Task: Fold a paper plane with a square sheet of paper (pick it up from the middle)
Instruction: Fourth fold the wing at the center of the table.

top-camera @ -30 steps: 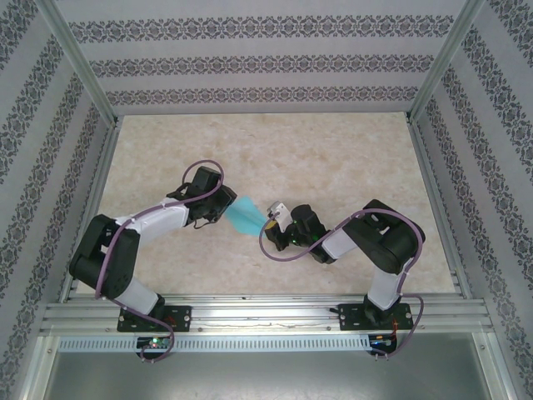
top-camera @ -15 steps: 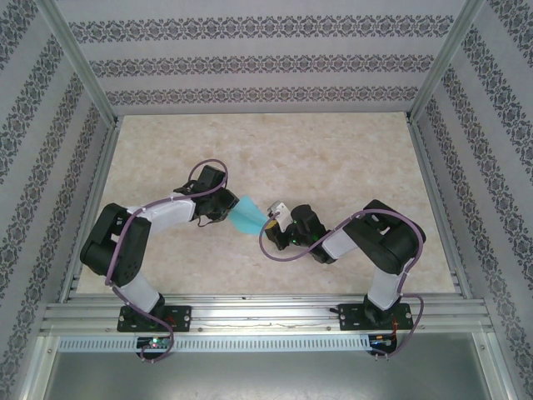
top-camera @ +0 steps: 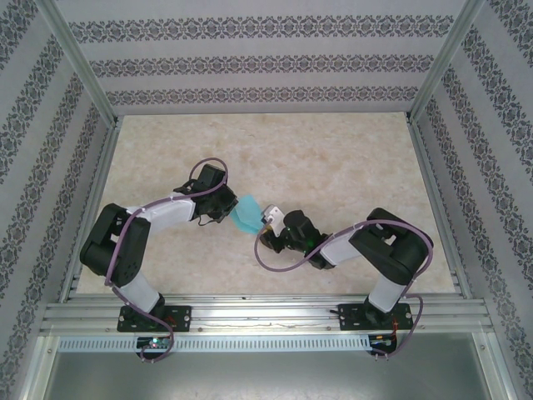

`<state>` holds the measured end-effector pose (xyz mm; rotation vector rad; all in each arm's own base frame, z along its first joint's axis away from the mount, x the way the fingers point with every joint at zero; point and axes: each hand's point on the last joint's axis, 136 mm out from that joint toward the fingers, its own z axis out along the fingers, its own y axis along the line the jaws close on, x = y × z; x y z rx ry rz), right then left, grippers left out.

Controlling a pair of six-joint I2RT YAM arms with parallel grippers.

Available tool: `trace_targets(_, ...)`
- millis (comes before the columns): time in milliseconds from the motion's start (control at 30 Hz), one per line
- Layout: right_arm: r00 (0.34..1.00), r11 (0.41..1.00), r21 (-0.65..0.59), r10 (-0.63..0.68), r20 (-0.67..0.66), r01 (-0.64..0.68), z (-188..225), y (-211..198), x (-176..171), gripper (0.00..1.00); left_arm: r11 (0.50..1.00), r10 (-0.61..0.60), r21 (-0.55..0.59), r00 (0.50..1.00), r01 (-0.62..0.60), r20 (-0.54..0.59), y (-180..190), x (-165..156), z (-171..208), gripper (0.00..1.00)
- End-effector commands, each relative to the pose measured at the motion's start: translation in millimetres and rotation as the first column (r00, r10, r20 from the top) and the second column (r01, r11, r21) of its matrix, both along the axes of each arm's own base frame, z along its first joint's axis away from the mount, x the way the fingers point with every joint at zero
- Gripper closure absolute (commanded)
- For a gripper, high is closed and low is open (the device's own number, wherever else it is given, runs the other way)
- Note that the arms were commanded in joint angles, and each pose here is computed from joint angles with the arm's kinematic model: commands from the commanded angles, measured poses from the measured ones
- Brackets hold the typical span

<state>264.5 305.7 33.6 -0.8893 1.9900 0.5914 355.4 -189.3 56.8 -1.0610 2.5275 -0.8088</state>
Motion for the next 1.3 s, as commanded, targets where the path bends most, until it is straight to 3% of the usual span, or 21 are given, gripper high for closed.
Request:
trace_targets(0, 0.997, 0.995, -0.072, -0.065, 0.038, 0.068, -3, -9, 8, 0.68, 0.999, 0.013, -0.043, 1.000, -0.012, 0.028, -2, 2, 12, 1.00)
trace_targets(200, 0.996, 0.990, -0.132, -0.032, 0.085, 0.043, -3, -7, 2, 0.61, 0.998, 0.019, -0.060, 0.999, -0.017, 0.038, -4, 3, 17, 1.00)
trace_targets(367, 0.989, 0.986, -0.150, -0.052, 0.136, 0.072, 3, -7, 9, 0.67, 0.998, 0.018, -0.061, 0.999, -0.016, 0.036, -4, 2, 17, 1.00)
trace_targets(800, 0.991, 0.988, -0.127, -0.079, 0.105, 0.092, 1, -5, 10, 0.86, 0.998, 0.024, -0.060, 0.999, -0.022, 0.036, -2, 1, 16, 1.00)
trace_targets(1267, 0.992, 0.991, -0.090, -0.087, 0.091, 0.095, 6, 2, 10, 0.82, 0.998, 0.026, -0.059, 0.999, -0.024, 0.030, -2, -1, 13, 1.00)
